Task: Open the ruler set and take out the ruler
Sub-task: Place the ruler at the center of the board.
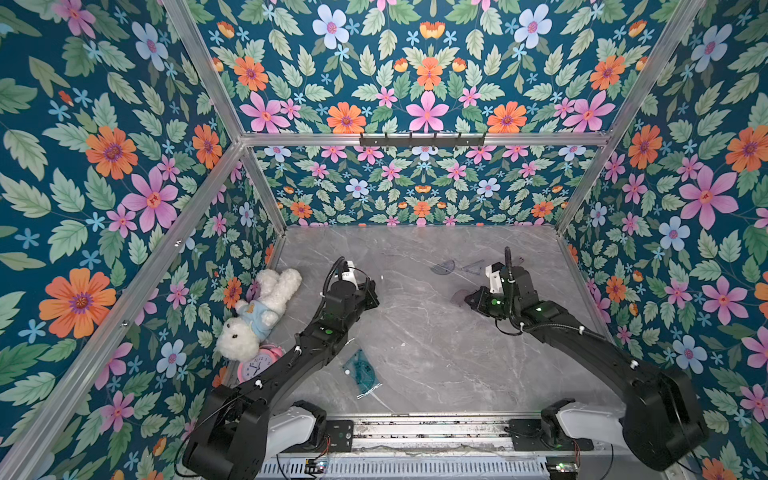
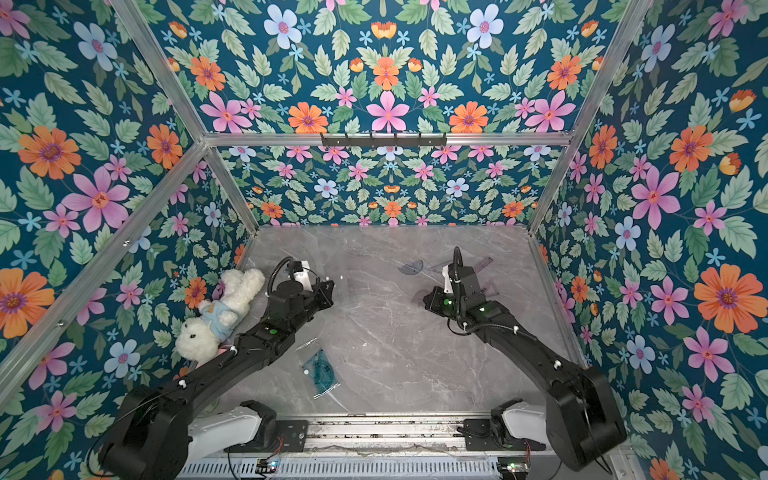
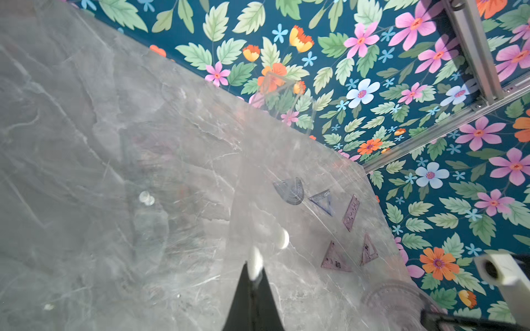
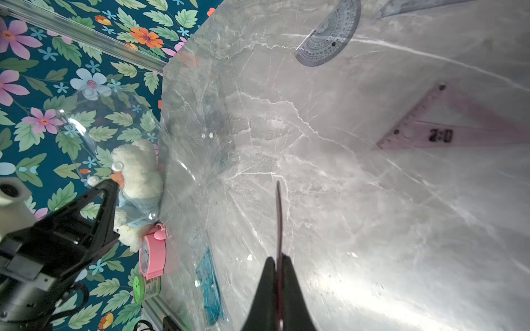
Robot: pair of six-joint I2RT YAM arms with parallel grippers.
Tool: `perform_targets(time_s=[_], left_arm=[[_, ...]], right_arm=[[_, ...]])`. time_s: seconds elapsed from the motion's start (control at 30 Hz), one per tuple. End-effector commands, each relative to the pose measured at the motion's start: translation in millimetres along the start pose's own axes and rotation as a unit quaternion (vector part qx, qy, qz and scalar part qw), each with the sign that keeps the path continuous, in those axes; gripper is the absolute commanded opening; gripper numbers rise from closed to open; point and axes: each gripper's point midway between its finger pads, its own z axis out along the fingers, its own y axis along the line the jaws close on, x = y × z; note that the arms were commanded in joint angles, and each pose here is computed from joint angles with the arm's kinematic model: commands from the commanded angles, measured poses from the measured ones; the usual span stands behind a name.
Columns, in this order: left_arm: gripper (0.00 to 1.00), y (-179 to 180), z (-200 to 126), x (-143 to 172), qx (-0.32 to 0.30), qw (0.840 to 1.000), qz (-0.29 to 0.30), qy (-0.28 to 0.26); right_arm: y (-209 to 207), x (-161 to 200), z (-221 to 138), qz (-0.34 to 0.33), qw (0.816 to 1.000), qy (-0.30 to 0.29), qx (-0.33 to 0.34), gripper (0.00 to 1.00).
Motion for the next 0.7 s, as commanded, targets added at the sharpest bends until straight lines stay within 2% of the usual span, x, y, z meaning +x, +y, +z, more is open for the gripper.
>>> perform_targets(time_s=[0.0,0.1,0.3,0.67], left_arm=[[0.0,-5.7,-2.8,-7.8,0.047,0.998,-0.035,-0.003],[0.0,8.9,-3.1,-11.5,0.059,0.996,-0.061,-0.004],[0.0,39.0,-0.5,-13.1,0.072,0.992,-0.102,-0.01],[0.0,45.9,14.3,-4.7,0.088,0.991,-0.104,0.005]], right_arm=[[18.7,-16.8,23.4,-0.007,0.999,-0.003,-0.044,0.0],[12.5,-16.7,52.2,-0.002,0.999,0.024,-0.043,0.0],[-4.1,-15.5,87.4,0.011,0.998,0.044,-0.053,0.0],[-27.6,-20.2,103.2,0.048,0.995,0.045,-0.078,0.0]])
